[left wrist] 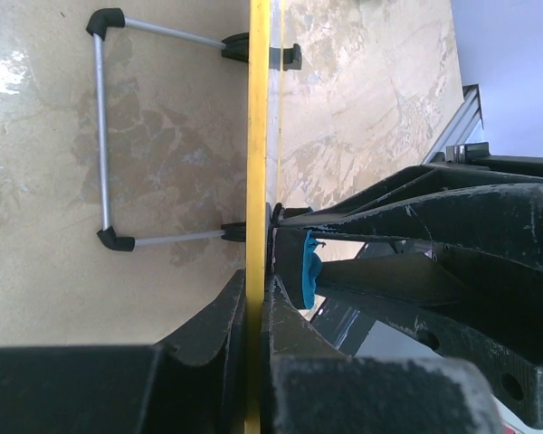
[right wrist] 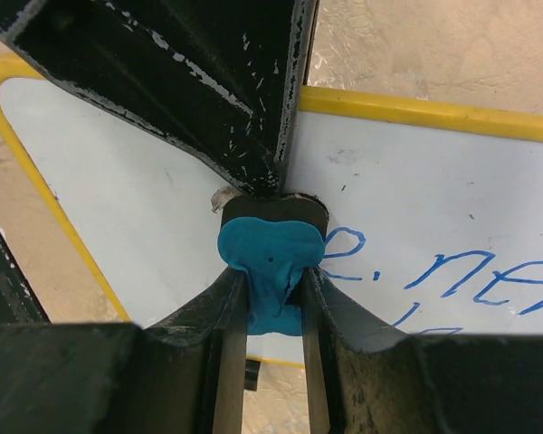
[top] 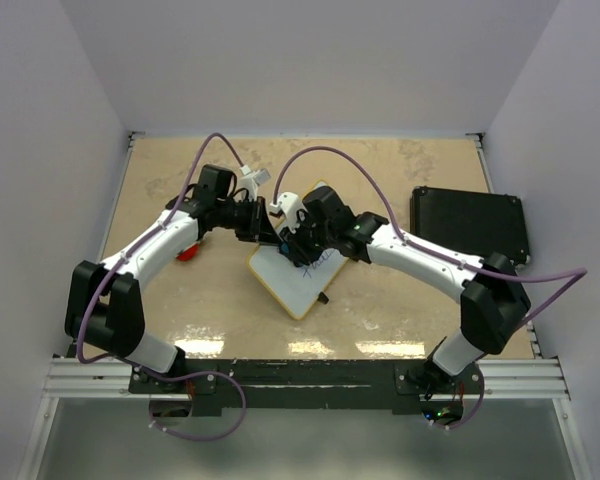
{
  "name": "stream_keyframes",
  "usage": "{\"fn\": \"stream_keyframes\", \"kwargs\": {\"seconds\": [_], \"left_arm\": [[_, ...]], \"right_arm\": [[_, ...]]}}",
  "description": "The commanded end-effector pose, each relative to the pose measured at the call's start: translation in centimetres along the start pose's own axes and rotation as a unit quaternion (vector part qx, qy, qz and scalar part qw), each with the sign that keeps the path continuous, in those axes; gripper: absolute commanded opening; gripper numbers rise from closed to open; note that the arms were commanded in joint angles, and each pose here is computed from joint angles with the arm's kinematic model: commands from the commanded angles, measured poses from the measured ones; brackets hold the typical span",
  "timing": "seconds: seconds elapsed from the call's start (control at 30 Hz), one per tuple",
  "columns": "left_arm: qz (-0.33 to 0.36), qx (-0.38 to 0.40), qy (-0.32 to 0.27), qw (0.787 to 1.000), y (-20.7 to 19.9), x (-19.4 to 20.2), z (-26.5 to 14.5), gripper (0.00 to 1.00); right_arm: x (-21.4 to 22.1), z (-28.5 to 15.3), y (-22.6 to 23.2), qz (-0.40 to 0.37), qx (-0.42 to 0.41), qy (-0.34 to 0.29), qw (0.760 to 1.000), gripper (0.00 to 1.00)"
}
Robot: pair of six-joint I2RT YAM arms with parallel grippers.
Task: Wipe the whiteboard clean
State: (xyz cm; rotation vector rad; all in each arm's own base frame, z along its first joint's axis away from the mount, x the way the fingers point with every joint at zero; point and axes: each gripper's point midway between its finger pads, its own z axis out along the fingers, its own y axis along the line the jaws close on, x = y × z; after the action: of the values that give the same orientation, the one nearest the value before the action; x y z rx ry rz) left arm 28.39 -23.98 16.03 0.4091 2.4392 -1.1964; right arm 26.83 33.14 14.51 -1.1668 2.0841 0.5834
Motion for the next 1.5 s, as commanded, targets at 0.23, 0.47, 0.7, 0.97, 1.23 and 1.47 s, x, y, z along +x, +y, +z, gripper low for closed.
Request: {"fn": "stream_keyframes", "kwargs": {"seconds": [0.23, 0.47, 0.7, 0.97, 1.23, 1.47], "left_arm": [[0.013, -0.022, -0.027, 0.999, 0.2, -2.0, -0.2, 0.00], [0.013, -0.021, -0.026, 0.999, 0.3, -2.0, -0.1, 0.00], [0.019, -0.019, -0.025, 0.999, 0.1, -2.2, 0.1, 0.00], [0.026, -0.021, -0.024, 0.999, 0.0, -2.2, 0.1, 0.00], [0.029, -0.024, -0.025, 0.999, 0.0, -2.1, 0.0, 0.00], [0.030, -0.025, -0.023, 0.999, 0.1, -1.9, 0.1, 0.00]], "right_arm": [[2.7, -0.3, -1.1, -0.011, 0.007, 0.035, 0.999, 0.00], [6.6, -0.8, -2.0, -0.026, -0.008, 0.086, 0.996, 0.00], [4.9, -0.6, -2.1, -0.042, -0.016, 0.067, 0.997, 0.00], [-3.4, -1.6, -2.9, -0.058, -0.003, -0.022, 0.998, 0.00], [-2.6, -0.9, -3.8, -0.066, 0.002, -0.001, 0.998, 0.00], [5.6, -0.7, -4.8, -0.076, -0.003, 0.084, 0.994, 0.00]]}}
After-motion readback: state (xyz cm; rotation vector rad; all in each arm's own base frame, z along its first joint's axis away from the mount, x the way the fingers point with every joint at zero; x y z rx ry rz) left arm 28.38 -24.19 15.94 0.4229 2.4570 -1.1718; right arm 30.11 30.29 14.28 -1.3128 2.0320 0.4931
